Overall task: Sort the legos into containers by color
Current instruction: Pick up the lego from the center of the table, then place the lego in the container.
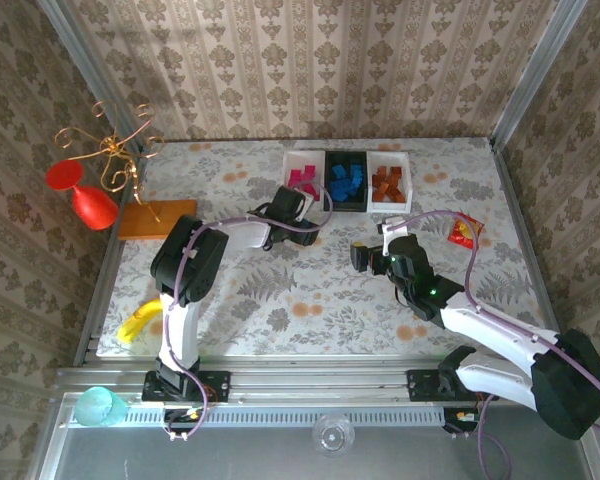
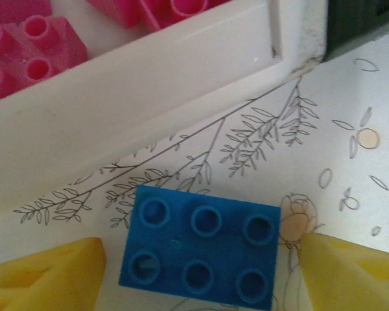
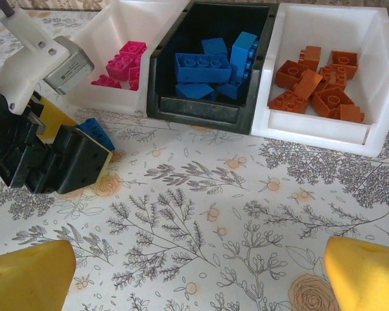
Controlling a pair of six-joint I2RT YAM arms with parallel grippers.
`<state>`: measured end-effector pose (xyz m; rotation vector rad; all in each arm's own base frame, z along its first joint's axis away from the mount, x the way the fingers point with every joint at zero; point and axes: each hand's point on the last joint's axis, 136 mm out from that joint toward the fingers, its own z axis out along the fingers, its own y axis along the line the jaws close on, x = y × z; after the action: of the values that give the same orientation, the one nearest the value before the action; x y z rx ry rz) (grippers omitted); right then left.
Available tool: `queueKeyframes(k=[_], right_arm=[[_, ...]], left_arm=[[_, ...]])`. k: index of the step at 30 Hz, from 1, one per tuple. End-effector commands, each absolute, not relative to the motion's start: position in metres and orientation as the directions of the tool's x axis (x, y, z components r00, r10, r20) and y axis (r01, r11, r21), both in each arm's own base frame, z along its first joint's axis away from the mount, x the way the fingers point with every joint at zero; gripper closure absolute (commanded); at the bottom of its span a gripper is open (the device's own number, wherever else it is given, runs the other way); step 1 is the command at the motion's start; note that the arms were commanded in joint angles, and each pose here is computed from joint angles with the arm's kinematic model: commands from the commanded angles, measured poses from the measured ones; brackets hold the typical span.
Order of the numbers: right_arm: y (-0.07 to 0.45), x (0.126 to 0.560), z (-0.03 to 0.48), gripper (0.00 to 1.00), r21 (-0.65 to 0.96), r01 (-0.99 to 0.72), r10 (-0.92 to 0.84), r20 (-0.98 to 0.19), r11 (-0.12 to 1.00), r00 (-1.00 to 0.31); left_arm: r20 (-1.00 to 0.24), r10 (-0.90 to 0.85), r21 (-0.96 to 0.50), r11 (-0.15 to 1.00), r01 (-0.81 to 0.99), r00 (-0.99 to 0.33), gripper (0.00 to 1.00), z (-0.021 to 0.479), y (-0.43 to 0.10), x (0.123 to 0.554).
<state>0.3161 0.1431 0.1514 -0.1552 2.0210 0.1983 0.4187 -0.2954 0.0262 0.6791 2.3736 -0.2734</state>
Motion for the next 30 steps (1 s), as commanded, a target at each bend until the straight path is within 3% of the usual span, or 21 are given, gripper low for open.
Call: queueKeyframes(k=[1,14,21,30], right_arm=[[0.149,0.320,0.159,0.00,0.068,-0.211,-0.031,-0.899,0.975,-0.437],[0.149,0.321,0.157,0.00,0.062,-0.209,-0.040,-0.893,0.976,-0.449],[0.149,0.321,0.157,0.00,0.065,-0.205,-0.035,-0.893,0.977,-0.449],[0.136,0.317,0.166,0.00,0.063,-0.158,-0.007,-0.912,0.985,-0.409]], left_arm=[[-0.619,0.424,-0.032,0.828,0.560,-0.661,0.26,0.015,-0.297,0.421],[-0.638,0.433,-0.022,0.817,0.577,-0.637,0.50,0.029,-0.303,0.412],[-0.761,0.395,-0.030,0.771,0.637,-0.515,0.52,0.087,-0.327,0.396],[-0.833,0.331,-0.076,0.727,0.683,-0.444,0.53,0.122,-0.373,0.430]])
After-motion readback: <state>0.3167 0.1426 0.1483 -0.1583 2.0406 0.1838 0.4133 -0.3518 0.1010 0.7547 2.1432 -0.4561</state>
